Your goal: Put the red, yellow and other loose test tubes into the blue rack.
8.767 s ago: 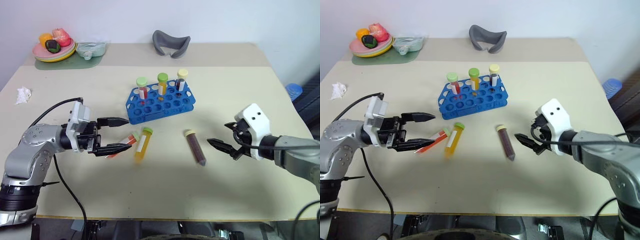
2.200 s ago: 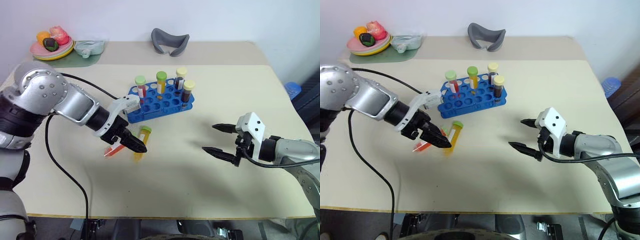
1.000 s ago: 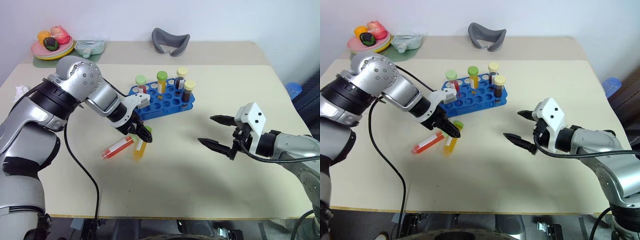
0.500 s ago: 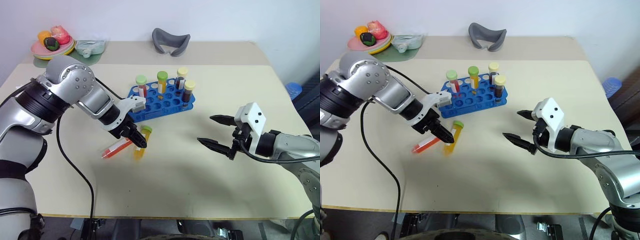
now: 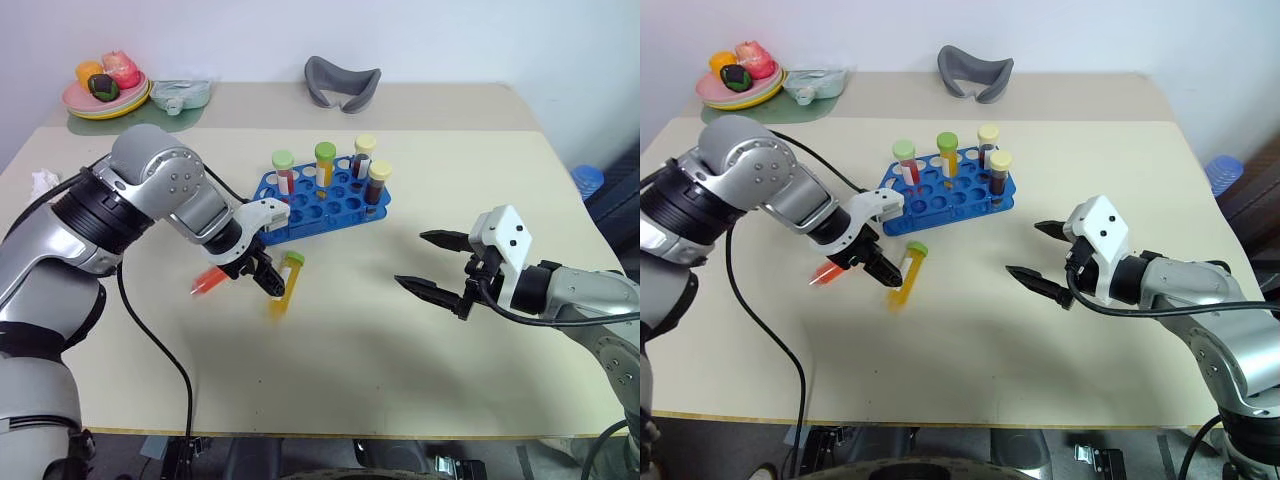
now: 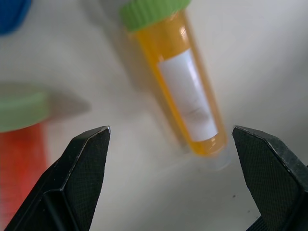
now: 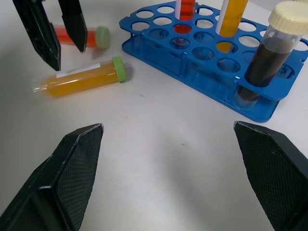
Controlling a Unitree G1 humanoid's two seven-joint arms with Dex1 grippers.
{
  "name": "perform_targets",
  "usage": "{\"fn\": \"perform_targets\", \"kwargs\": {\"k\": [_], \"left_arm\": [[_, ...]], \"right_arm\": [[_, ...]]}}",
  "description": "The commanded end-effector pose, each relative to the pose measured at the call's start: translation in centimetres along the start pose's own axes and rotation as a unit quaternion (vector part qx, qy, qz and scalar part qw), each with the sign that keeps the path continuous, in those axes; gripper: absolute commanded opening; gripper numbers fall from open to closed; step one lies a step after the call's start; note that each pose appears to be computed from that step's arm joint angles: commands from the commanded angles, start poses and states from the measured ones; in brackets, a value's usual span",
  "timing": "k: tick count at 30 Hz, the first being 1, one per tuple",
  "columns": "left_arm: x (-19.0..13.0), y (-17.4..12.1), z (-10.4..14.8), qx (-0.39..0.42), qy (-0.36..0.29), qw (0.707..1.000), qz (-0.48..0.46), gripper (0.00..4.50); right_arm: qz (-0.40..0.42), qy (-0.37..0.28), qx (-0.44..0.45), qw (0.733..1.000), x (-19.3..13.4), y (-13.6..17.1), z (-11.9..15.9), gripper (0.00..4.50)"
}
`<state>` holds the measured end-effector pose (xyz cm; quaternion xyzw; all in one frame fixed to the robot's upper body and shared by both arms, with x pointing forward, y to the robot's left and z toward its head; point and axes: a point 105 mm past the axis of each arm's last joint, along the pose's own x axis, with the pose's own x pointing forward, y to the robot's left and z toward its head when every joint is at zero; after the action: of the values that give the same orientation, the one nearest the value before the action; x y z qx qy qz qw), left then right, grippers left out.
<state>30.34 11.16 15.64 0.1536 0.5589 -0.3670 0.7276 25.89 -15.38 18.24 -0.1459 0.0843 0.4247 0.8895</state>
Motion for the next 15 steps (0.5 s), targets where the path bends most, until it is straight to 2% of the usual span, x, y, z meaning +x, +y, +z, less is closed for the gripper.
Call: {"fn": "perform_targets", "kwargs": {"k": [1, 10, 15], "left_arm": [[-1.0, -0.8, 1.1, 0.012, -0.022, 1.0, -0.009, 4.15], [0.4, -0.6, 1.9, 0.041, -0.021, 0.998, 0.041, 4.15], [1.4, -0.6, 1.5, 0.051, -0.011, 0.997, 0.053, 4.15]], "right_arm": [[-0.002, -0.013, -0.018, 1.0, -0.4, 0.1, 1.0, 4.43], [-0.003, -0.014, -0.017, 1.0, -0.4, 0.0, 1.0, 4.43], [-0.004, -0.013, -0.017, 1.0, -0.7, 0.1, 1.1, 4.43]]}}
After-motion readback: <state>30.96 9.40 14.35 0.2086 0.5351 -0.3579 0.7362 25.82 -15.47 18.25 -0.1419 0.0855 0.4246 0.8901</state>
